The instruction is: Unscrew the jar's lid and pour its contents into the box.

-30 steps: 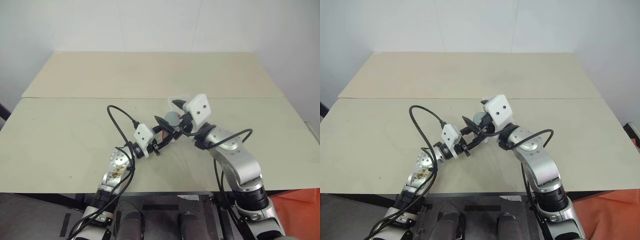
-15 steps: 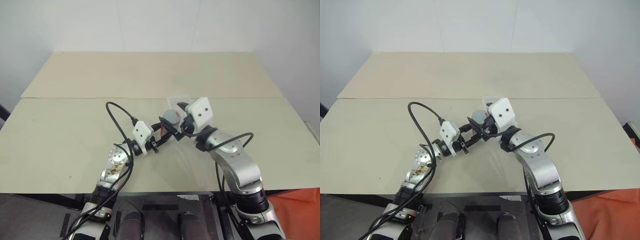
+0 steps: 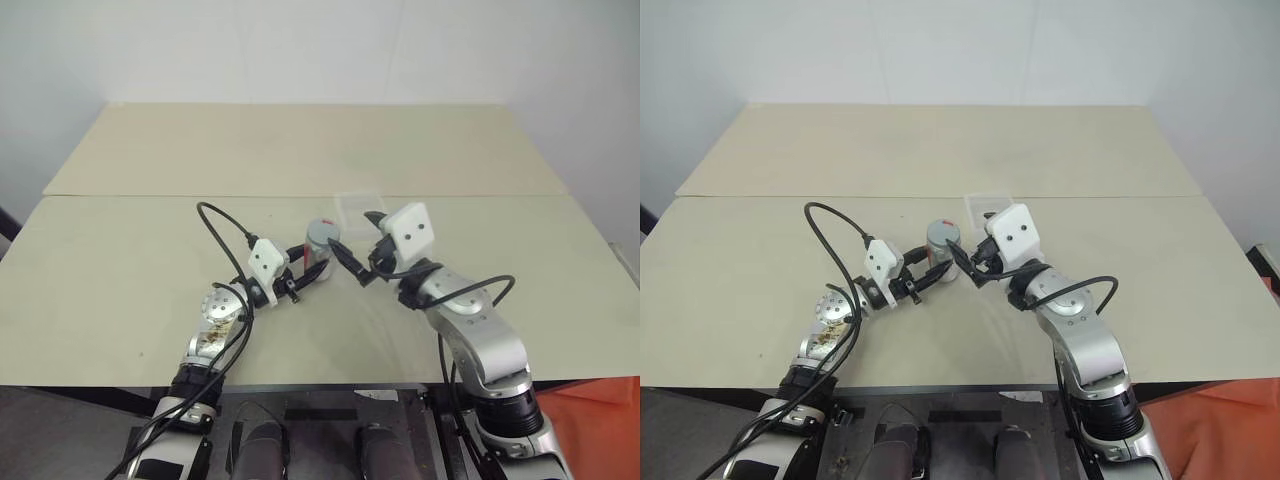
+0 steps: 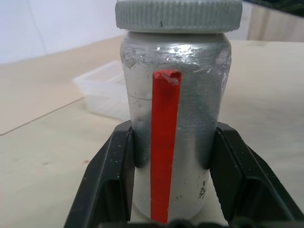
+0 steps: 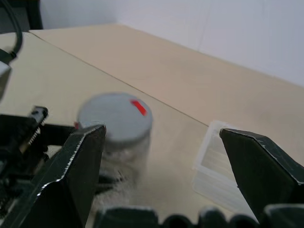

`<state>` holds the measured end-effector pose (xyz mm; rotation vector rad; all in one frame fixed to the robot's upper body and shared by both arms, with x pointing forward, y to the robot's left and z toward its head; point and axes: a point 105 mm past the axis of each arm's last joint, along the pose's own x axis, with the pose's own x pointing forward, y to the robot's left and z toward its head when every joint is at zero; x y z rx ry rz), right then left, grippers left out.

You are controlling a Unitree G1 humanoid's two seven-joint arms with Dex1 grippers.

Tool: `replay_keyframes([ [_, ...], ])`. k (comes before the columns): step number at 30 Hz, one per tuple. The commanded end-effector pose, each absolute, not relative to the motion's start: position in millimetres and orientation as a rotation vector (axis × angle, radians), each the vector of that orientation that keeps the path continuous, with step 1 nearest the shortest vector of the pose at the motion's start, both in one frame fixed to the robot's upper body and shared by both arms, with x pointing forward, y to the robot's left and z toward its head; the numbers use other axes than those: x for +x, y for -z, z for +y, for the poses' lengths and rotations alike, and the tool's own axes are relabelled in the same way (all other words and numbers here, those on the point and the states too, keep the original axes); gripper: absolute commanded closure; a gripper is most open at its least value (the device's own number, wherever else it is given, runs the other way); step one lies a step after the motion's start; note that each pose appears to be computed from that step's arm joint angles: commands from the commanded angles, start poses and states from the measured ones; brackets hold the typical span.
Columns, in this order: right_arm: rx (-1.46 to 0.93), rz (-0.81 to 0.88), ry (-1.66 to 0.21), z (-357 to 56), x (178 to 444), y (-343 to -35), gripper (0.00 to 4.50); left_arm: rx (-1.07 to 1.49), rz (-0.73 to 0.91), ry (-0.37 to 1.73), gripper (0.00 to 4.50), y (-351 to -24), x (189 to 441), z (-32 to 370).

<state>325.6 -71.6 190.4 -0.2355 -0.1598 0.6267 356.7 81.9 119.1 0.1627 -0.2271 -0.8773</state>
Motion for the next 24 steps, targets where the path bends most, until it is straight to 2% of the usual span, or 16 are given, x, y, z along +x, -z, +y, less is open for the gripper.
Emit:
replay_keyframes([
  [1, -0.268, -0.259, -0.630, -73.1, 317.8, -210.5, 0.03, 0.174, -0.298, 0.874, 2.61, -134.8, 358.3, 82.1],
  [7, -0.226, -0.328, -0.675, -58.8, 315.1, -229.0, 0.03, 0.183, -0.327, 0.897, 2.61, -139.7, 353.5, 73.4],
  [11, -0.192, -0.343, -0.664, -45.6, 326.6, -234.3, 0.03, 0.182, -0.329, 0.906, 2.61, -138.3, 350.6, 68.7],
  [19, -0.191, -0.330, -0.604, -26.8, 353.8, -227.8, 0.03, 0.171, -0.339, 0.918, 2.61, -140.0, 345.8, 61.2],
  [24, -0.199, -0.329, -0.598, -25.3, 354.7, -223.1, 0.03, 0.169, -0.339, 0.912, 2.61, -140.0, 346.2, 61.1],
])
